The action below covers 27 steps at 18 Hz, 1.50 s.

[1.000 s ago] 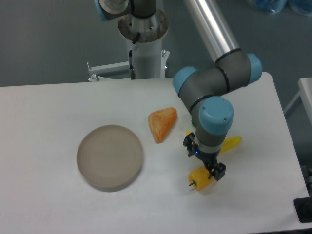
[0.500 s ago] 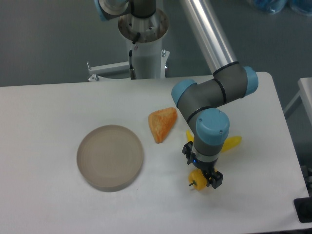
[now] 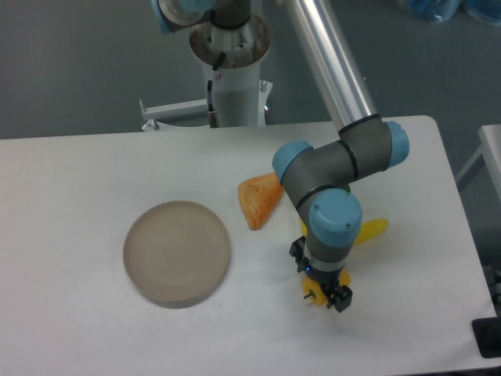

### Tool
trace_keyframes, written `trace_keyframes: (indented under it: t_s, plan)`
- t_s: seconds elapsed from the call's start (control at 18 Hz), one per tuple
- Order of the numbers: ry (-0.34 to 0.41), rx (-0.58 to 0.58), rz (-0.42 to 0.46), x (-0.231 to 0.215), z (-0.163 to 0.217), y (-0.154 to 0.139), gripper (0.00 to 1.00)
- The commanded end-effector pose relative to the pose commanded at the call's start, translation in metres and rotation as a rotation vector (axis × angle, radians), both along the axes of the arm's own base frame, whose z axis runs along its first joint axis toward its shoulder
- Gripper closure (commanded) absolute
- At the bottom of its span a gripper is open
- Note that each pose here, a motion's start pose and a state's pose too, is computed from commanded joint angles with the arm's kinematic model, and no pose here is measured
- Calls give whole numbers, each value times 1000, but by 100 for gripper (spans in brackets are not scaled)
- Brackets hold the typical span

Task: Pick up the yellow pepper from the table
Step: 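Lower the gripper around the yellow pepper and close on it, then lift the grasped yellow pepper up off the table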

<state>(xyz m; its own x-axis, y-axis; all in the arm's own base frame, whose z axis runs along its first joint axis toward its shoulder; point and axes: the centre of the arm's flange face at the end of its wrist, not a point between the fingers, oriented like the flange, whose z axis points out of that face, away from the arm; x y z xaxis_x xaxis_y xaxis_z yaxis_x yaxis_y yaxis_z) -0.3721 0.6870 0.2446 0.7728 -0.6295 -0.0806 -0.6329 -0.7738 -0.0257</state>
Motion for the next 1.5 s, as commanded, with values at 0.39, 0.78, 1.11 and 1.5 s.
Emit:
trace_keyframes:
  t_s: [0.39, 0.78, 1.11, 1.5]
  plan:
    - [-4, -10, 51, 4, 49, -17, 36]
    - [-86, -110, 113, -7, 98, -64, 41]
    - [-91, -113, 138, -14, 137, -94, 33]
    - [-85, -91, 158, -28, 150, -109, 64]
